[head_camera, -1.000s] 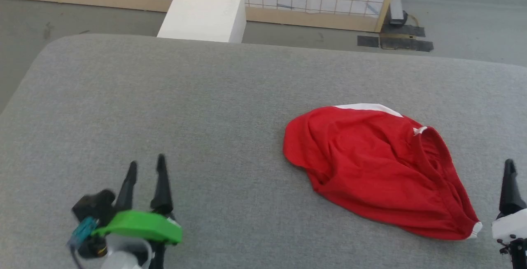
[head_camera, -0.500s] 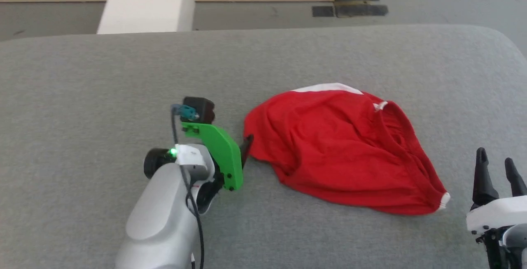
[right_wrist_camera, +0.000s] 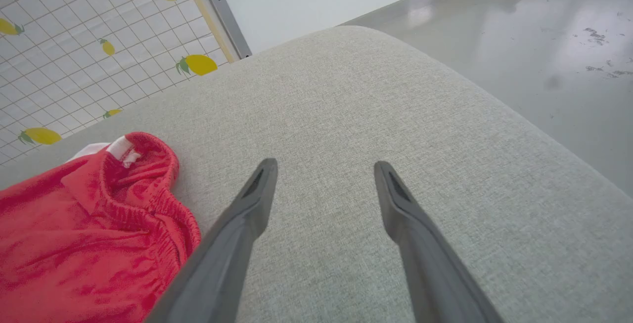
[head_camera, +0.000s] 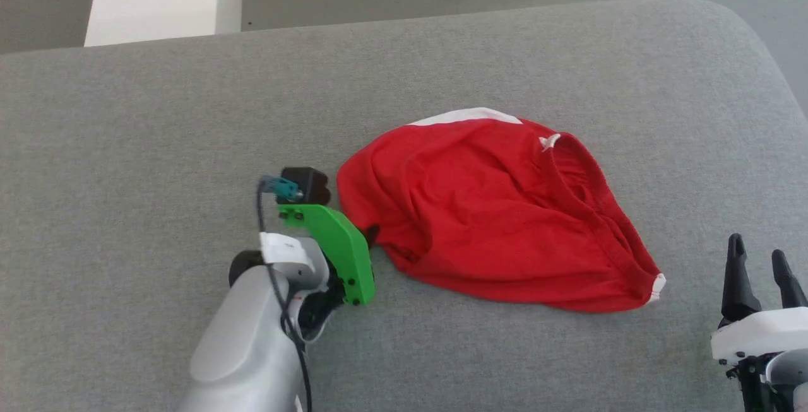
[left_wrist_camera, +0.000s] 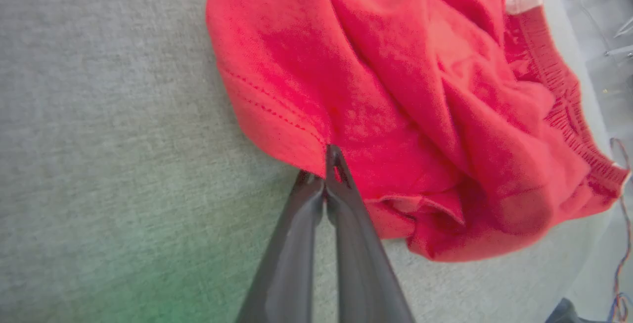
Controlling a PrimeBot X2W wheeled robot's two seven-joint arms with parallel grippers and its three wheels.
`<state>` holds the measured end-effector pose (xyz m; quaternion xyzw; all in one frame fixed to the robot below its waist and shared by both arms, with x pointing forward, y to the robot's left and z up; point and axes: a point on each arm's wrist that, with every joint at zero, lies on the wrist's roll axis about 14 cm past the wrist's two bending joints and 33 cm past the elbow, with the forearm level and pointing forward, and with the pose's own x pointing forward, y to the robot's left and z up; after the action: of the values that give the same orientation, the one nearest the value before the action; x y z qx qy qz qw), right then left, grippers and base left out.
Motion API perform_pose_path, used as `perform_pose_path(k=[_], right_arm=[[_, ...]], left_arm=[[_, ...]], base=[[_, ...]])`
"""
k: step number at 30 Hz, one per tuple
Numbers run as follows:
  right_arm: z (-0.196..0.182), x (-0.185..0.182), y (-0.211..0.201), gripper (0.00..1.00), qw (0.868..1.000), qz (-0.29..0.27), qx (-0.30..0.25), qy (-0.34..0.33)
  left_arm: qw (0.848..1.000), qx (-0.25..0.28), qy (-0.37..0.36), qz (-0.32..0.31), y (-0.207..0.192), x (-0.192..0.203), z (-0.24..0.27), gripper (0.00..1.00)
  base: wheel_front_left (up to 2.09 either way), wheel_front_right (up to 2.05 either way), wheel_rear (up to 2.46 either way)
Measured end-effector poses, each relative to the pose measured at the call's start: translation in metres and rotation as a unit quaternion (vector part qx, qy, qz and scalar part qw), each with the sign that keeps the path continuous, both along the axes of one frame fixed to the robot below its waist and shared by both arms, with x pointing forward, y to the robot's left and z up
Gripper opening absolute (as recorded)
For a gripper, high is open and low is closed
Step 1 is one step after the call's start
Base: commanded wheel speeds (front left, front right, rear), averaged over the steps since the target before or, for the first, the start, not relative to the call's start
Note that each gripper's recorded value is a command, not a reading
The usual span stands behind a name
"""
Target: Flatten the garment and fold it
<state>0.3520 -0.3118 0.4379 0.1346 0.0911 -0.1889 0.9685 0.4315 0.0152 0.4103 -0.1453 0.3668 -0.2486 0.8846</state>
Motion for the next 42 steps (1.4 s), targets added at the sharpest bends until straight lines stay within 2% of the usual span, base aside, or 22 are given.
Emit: perform_pose_path(k=[3, 7, 9, 12, 15, 19, 25, 26, 27, 31, 34, 36, 40, 42], right_arm=[[0.0, 0.005, 0.008, 1.0, 1.0, 0.012, 0.002, -0.002], [0.003, 0.015, 0.024, 1.0, 0.999, 0.038, 0.008, -0.007], [0.005, 0.02, 0.033, 1.0, 0.999, 0.051, 0.011, -0.012], [0.008, 0.026, 0.044, 1.0, 0.997, 0.068, 0.015, -0.018], [0.01, 0.033, 0.055, 1.0, 0.996, 0.084, 0.018, -0.022], [0.014, 0.042, 0.073, 1.0, 0.994, 0.108, 0.022, -0.029], [0.018, 0.051, 0.095, 1.0, 0.989, 0.138, 0.026, -0.035], [0.019, 0.052, 0.097, 1.0, 0.989, 0.142, 0.026, -0.035], [0.02, 0.053, 0.102, 1.0, 0.988, 0.149, 0.027, -0.037], [0.023, 0.054, 0.11, 1.0, 0.986, 0.16, 0.027, -0.039], [0.023, 0.055, 0.121, 1.0, 0.983, 0.177, 0.027, -0.038], [0.022, 0.057, 0.131, 1.0, 0.98, 0.193, 0.026, -0.032], [0.026, 0.068, 0.167, 1.0, 0.968, 0.25, 0.024, -0.02], [0.03, 0.076, 0.187, 1.0, 0.959, 0.282, 0.02, -0.011]], left_arm=[[0.997, -0.034, -0.043, 0.053, 0.017, 0.018, 0.025, 0.0], [0.98, -0.073, -0.131, 0.128, 0.057, 0.045, 0.083, 0.0], [0.968, -0.09, -0.175, 0.154, 0.077, 0.049, 0.114, 0.0], [0.959, -0.103, -0.209, 0.16, 0.088, 0.037, 0.141, 0.0], [0.971, -0.096, -0.172, 0.137, 0.082, 0.002, 0.124, 0.0], [0.986, -0.076, -0.06, 0.134, 0.079, -0.062, 0.065, 0.0], [0.985, -0.044, 0.061, 0.153, 0.087, -0.13, 0.007, 0.0], [0.984, -0.038, 0.071, 0.158, 0.091, -0.136, 0.003, 0.05], [0.981, -0.043, 0.082, 0.169, 0.096, -0.143, 0.001, 1.0], [0.971, -0.097, 0.064, 0.208, 0.109, -0.135, 0.021, 1.0], [0.954, -0.142, -0.003, 0.264, 0.135, -0.116, 0.053, 1.0], [0.94, -0.136, -0.08, 0.303, 0.163, -0.103, 0.075, 1.0], [0.907, -0.07, -0.236, 0.342, 0.209, -0.086, 0.11, 1.0], [0.878, -0.049, -0.317, 0.355, 0.222, -0.08, 0.13, 1.0]], base=[[0.0, 0.0, 0.0], [0.0, 0.0, 0.0], [0.0, 0.0, 0.0], [0.0, 0.0, 0.0], [0.0, 0.0, 0.0], [0.0, 0.0, 0.0], [0.0, 0.0, 0.0], [0.0, 0.0, 0.0], [0.0, 0.0, 0.0], [0.0, 0.0, 0.0], [0.0, 0.0, 0.0], [0.0, 0.0, 0.0], [0.0, 0.0, 0.0], [0.0, 0.0, 0.0]])
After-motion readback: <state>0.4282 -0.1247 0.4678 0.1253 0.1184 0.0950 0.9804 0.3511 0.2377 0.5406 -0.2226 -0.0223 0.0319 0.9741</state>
